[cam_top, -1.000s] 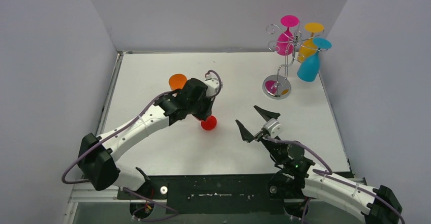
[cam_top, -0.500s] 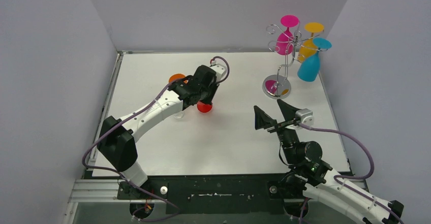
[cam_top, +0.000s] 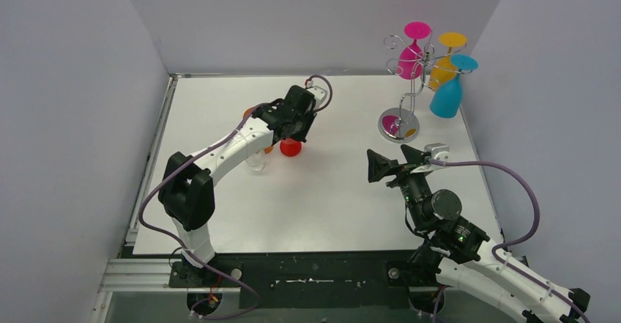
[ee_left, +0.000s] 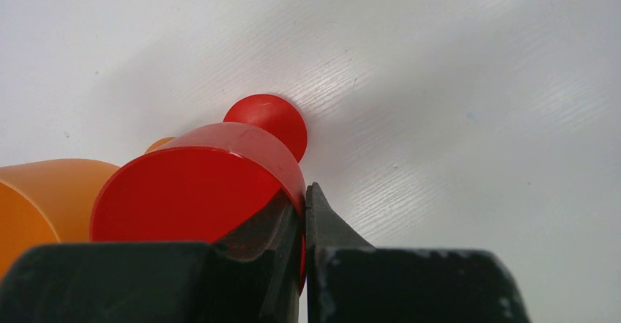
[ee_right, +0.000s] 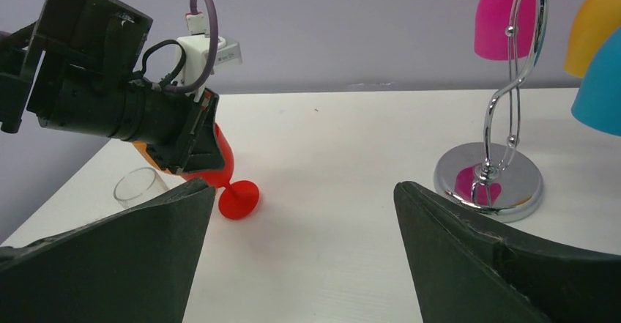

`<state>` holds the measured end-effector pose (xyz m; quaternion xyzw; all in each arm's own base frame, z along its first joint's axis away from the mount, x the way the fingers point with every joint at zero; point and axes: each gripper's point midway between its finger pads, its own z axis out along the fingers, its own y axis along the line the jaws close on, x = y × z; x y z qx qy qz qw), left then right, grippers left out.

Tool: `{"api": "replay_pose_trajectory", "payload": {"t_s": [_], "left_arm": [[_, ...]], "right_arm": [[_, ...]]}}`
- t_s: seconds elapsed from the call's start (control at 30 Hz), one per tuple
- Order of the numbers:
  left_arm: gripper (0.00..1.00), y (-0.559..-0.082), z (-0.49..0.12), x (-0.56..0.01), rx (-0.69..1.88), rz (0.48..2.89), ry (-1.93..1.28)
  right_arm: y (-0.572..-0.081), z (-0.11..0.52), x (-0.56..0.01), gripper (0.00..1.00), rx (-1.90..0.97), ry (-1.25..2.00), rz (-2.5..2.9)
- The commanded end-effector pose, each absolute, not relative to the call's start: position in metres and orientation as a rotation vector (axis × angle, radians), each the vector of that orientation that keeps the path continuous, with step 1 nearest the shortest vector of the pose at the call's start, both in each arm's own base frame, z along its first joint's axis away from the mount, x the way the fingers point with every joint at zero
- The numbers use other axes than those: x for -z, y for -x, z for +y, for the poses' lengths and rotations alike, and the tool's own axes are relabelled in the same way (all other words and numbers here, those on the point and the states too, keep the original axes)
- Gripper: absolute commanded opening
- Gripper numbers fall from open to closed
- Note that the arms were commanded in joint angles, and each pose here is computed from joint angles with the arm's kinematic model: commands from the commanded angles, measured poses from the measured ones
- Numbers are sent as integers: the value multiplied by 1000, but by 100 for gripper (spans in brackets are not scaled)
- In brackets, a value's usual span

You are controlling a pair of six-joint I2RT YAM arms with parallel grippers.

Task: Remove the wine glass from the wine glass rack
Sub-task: Place the wine glass at the center of the board.

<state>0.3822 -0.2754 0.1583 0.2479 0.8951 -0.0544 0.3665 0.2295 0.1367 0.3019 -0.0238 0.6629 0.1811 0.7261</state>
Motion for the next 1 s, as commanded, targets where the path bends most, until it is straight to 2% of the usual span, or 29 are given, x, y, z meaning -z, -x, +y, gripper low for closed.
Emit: {"api": "replay_pose_trajectory", "payload": {"t_s": [0.0, 0.53, 0.6, 0.73, 0.77, 0.87, 0.97], "left_arm": [[0, -395, -276, -175, 115, 2244, -632], [0, -401, -272, -157, 134, 2312, -653], [6, -402, -269, -156, 121, 2320, -651], [36, -401, -271, -165, 155, 2310, -652], [41, -401, -272, -169, 166, 2297, -649], [51, -405, -273, -185, 177, 2263, -622], [54, -403, -282, -208, 248, 2217, -627]], "right_arm": [[-229, 129, -313, 100, -402, 6, 1454], [-230, 118, -306, 100, -342, -17, 1482], [-229, 119, -307, 100, -346, -14, 1484], [-230, 114, -305, 100, -321, -34, 1501], [-231, 113, -304, 100, -316, -39, 1507], [-231, 116, -304, 100, -318, -25, 1517], [-233, 120, -295, 100, -298, 8, 1540]]}}
